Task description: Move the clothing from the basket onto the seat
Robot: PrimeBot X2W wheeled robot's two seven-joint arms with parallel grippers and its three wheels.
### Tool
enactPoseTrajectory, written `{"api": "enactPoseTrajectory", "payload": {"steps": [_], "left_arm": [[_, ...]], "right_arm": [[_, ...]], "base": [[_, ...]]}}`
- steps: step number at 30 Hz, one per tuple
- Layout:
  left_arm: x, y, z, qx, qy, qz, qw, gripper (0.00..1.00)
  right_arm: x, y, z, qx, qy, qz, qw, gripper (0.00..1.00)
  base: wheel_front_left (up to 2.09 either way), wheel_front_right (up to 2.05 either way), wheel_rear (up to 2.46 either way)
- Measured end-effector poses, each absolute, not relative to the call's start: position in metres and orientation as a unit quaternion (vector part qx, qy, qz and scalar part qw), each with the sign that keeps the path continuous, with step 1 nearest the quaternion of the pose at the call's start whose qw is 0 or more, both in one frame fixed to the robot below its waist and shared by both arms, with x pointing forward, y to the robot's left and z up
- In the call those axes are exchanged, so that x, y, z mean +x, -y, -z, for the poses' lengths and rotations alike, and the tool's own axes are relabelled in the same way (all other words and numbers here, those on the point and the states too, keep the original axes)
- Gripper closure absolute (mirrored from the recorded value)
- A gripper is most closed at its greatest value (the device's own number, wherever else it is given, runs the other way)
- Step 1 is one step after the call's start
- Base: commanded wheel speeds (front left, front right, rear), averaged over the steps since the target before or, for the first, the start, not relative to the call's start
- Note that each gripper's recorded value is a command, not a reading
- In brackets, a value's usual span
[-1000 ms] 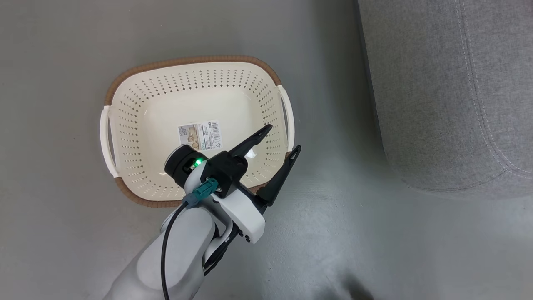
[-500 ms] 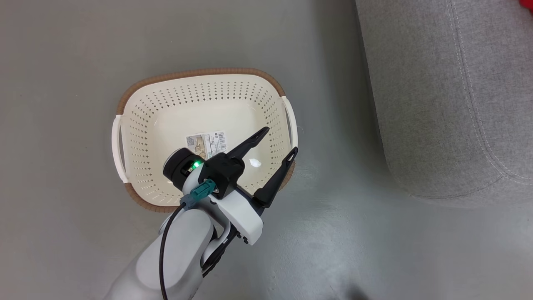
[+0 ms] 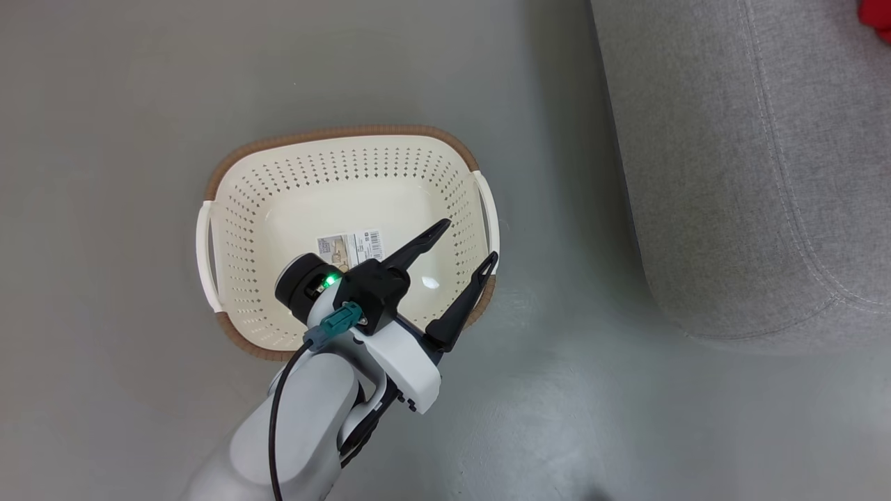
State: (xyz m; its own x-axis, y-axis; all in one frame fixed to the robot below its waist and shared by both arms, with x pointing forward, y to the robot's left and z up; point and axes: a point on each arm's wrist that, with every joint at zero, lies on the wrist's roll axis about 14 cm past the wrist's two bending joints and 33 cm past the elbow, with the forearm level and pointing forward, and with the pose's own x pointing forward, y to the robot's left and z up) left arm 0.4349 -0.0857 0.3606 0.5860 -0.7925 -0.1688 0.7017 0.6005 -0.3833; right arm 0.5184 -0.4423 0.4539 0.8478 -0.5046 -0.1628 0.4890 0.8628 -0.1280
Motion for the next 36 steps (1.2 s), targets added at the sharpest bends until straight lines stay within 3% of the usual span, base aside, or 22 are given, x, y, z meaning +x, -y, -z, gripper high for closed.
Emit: {"api": "enactPoseTrajectory", "payload": {"steps": [15, 26, 36], "left_arm": [[0.432, 0.078, -0.398, -0.139, -0.134, 0.405, 0.894, 0.0], [0.431, 0.045, -0.421, -0.139, -0.114, 0.348, 0.92, 0.0], [0.437, -0.024, -0.444, -0.134, -0.08, 0.234, 0.96, 0.0]], "right_arm": [[0.478, 0.41, -0.438, -0.012, -0.113, 0.232, 0.966, 0.0], [0.495, 0.354, -0.487, -0.012, -0.038, 0.143, 0.989, 0.0], [0.498, 0.275, -0.516, 0.0, 0.009, 0.031, 0.999, 0.0]], "base": [[0.0, 0.0, 0.0], [0.0, 0.0, 0.0], [0.0, 0.0, 0.0]]}}
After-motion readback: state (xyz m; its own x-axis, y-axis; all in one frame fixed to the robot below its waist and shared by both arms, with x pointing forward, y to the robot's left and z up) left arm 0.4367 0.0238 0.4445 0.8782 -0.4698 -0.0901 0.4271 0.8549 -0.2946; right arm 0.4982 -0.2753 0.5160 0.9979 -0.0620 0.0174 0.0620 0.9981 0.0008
